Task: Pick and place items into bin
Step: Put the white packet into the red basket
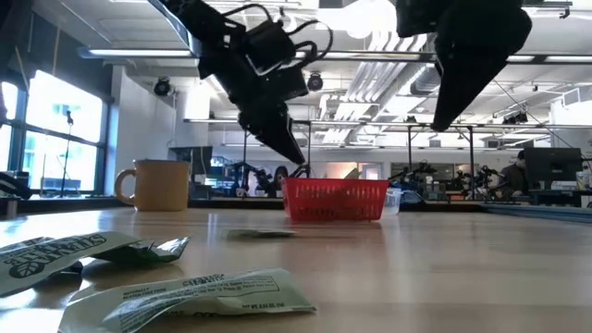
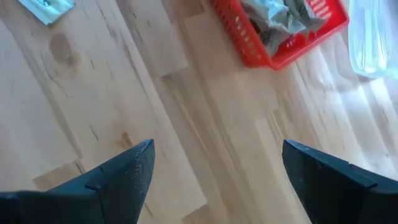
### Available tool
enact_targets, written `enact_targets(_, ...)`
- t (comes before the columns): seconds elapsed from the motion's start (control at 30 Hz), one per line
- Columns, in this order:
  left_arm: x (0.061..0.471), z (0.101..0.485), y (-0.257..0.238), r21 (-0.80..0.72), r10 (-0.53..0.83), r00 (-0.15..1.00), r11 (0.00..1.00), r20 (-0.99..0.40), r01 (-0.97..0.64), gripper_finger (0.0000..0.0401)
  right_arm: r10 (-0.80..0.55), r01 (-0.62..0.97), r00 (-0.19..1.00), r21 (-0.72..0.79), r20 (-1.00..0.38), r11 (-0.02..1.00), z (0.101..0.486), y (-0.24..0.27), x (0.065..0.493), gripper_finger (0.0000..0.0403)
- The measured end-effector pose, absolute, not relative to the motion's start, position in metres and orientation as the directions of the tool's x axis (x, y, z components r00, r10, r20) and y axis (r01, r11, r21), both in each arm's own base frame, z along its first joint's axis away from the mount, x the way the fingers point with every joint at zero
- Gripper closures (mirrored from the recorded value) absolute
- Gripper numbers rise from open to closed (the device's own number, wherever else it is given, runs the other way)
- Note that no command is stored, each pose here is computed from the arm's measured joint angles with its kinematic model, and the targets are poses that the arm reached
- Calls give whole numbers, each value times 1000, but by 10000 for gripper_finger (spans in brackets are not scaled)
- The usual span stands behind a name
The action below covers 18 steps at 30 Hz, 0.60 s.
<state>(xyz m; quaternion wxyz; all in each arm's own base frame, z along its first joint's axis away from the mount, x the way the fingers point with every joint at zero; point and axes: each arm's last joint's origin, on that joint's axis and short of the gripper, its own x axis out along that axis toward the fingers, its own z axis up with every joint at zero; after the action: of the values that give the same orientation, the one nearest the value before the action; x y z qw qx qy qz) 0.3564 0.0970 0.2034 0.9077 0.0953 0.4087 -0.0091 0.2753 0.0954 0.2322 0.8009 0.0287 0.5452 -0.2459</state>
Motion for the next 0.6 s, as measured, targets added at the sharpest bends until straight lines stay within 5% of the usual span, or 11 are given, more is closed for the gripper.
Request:
enact_targets(0.1,351,207,94,-11,-56,657,997,-752,72,189,-344,359,322,-223,-882,906,229,94,285,61)
enact_targets(0.27,313,229,62,-185,-199,486,980,-851,77,113,-168,85,462,-146,-871,986,206,97,327,61)
enact_targets(0.47,260,246,12,-185,-209,442,978,-872,97,110,60,-278,614,-144,-787,950,176,107,369,61)
enact_targets(0.6,224,245,-4,-161,-125,459,986,-880,-41,136,124,-329,641,-125,-758,936,156,99,386,61)
